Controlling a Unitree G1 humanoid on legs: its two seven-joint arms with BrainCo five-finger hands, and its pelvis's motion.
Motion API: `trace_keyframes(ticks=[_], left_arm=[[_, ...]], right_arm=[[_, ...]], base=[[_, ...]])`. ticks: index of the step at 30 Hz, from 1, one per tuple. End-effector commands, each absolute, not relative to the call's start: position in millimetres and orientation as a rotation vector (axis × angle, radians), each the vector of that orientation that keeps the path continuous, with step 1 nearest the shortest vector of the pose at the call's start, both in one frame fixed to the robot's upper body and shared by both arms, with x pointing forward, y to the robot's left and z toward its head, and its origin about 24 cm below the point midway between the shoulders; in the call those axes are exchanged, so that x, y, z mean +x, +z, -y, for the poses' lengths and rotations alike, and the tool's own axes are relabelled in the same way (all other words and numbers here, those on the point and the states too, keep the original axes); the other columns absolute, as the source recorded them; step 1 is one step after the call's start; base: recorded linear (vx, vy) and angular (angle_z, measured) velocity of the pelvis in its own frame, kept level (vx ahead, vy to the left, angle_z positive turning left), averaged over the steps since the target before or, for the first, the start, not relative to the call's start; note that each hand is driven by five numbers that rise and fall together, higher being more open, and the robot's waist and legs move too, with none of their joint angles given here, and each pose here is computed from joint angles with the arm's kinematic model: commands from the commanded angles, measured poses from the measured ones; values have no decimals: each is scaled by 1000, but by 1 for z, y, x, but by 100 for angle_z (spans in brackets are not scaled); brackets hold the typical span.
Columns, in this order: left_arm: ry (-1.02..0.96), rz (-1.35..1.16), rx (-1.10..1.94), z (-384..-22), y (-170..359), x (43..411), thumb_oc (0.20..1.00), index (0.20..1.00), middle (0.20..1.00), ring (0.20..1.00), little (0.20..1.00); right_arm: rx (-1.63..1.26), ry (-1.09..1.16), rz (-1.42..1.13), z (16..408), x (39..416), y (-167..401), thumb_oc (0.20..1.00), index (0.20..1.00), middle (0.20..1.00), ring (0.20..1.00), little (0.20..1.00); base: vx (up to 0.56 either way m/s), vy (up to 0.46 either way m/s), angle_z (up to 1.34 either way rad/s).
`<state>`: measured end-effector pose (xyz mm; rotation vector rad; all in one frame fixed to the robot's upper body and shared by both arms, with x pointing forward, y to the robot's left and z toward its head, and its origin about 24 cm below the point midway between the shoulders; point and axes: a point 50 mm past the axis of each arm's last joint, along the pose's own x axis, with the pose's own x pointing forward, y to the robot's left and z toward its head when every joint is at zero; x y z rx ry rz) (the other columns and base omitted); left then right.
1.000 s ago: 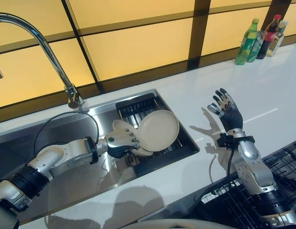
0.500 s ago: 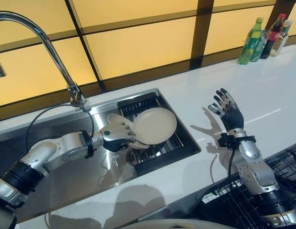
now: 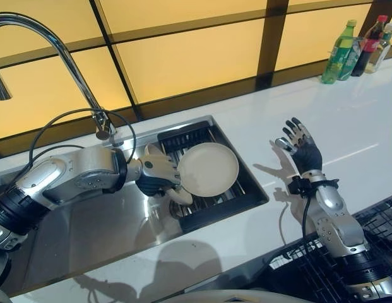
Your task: Pick up plates and place into dishwasher.
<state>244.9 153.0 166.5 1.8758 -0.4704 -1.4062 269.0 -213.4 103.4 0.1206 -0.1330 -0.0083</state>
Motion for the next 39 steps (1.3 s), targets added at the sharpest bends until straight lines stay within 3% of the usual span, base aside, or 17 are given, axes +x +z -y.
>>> trace_keyframes(ticks=[1, 7, 11, 17, 22, 26, 34, 39], left_arm=[[-1449, 283, 1945, -167, 179, 248, 200, 200, 200, 200, 200], [-1481, 132, 1986, -170, 173, 249, 200, 200, 200, 200, 200], [-1381, -55, 2092, -183, 170, 259, 200, 200, 200, 200, 200], [-1152, -142, 2139, -199, 182, 272, 200, 200, 200, 200, 200], [-803, 84, 2124, -210, 215, 284, 200, 200, 200, 200, 200], [-513, 512, 1936, -204, 261, 281, 200, 200, 200, 200, 200], [-424, 836, 1469, -201, 244, 261, 200, 200, 200, 200, 200], [-552, 872, 1162, -189, 242, 253, 200, 200, 200, 200, 200]], right_arm=[[119, 41, 312, 207, 279, 146, 1000, 1000, 1000, 1000, 1000], [126, 30, 317, 206, 277, 145, 1000, 1000, 1000, 1000, 1000], [126, 27, 325, 205, 278, 146, 1000, 1000, 1000, 1000, 1000], [121, 14, 334, 210, 277, 150, 1000, 1000, 1000, 1000, 1000], [115, 11, 347, 217, 276, 154, 1000, 1000, 1000, 1000, 1000], [99, 34, 380, 219, 273, 160, 1000, 1000, 1000, 1000, 1000], [27, 134, 483, 209, 273, 176, 1000, 1000, 1000, 1000, 1000], [-38, 242, 550, 194, 273, 191, 1000, 1000, 1000, 1000, 1000]], base=[[-13, -31, 0], [0, 0, 0], [-17, 0, 0], [-6, 0, 0], [-4, 2, 2], [-7, 7, 11], [-12, 9, 4], [-8, 3, 1]])
